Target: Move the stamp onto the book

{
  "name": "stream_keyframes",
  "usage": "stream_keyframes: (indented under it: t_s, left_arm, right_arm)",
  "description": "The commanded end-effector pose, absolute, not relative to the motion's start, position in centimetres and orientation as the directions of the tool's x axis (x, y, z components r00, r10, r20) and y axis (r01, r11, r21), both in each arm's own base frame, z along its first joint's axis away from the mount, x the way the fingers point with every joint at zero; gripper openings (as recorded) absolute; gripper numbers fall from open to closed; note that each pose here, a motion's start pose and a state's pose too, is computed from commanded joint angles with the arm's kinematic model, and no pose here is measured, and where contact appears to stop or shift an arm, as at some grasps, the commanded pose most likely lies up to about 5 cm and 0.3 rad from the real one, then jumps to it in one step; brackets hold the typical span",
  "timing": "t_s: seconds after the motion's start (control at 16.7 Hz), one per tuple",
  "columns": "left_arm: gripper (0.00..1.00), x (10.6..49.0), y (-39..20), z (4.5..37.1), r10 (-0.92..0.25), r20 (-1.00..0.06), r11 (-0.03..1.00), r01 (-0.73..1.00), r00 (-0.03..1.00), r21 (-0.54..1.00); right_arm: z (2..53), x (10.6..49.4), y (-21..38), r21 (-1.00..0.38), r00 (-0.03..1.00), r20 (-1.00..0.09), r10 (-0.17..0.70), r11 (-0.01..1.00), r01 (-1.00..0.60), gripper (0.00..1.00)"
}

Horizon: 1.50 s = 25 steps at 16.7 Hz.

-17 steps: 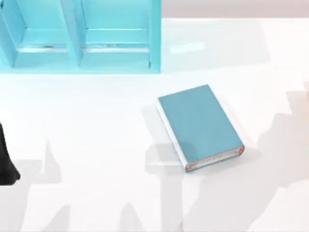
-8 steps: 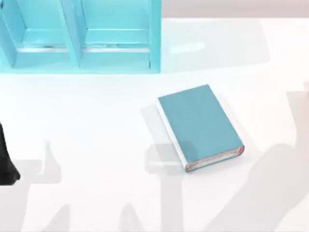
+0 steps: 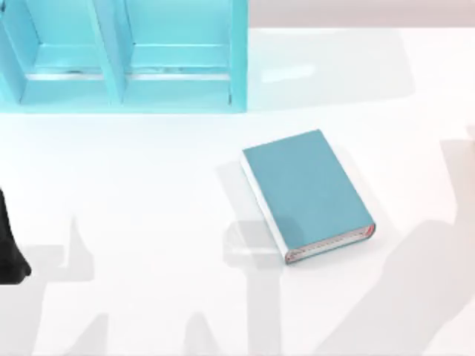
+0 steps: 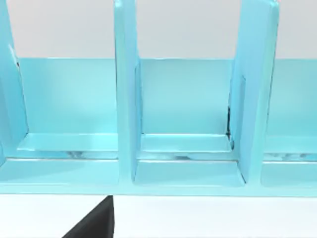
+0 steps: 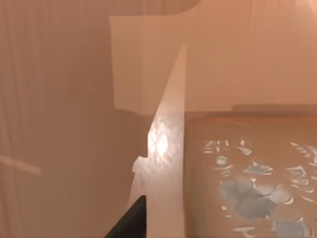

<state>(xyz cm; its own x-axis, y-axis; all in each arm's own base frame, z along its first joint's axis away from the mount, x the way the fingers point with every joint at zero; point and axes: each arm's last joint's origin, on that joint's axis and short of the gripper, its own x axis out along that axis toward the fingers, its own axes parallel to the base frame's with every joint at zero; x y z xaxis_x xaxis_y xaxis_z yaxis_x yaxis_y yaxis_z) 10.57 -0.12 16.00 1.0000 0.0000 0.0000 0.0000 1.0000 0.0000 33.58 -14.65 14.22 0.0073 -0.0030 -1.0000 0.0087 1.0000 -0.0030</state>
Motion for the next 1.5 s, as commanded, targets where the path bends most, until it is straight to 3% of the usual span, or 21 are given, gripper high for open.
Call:
stream_keyframes:
  t_s: [0.48, 1.14, 1.5]
  left_arm:
    - [1.00, 10.6, -0.1, 16.0, 0.000, 0.000, 1.000, 0.000, 1.000, 0.000]
    - [1.00, 10.6, -0.1, 16.0, 0.000, 0.000, 1.000, 0.000, 1.000, 0.000]
    - [1.00, 10.6, -0.1, 16.0, 0.000, 0.000, 1.000, 0.000, 1.000, 0.000]
  right_arm:
    - [14.2, 33.6, -14.6, -0.003, 0.007, -1.000, -0.003, 1.000, 0.009, 0.02]
    - [14.5, 33.6, -14.8, -0.009, 0.012, -1.000, -0.009, 1.000, 0.026, 0.00]
    - [19.6, 34.8, -13.8, -0.061, 0.071, -0.995, -0.074, 0.983, 0.171, 0.00]
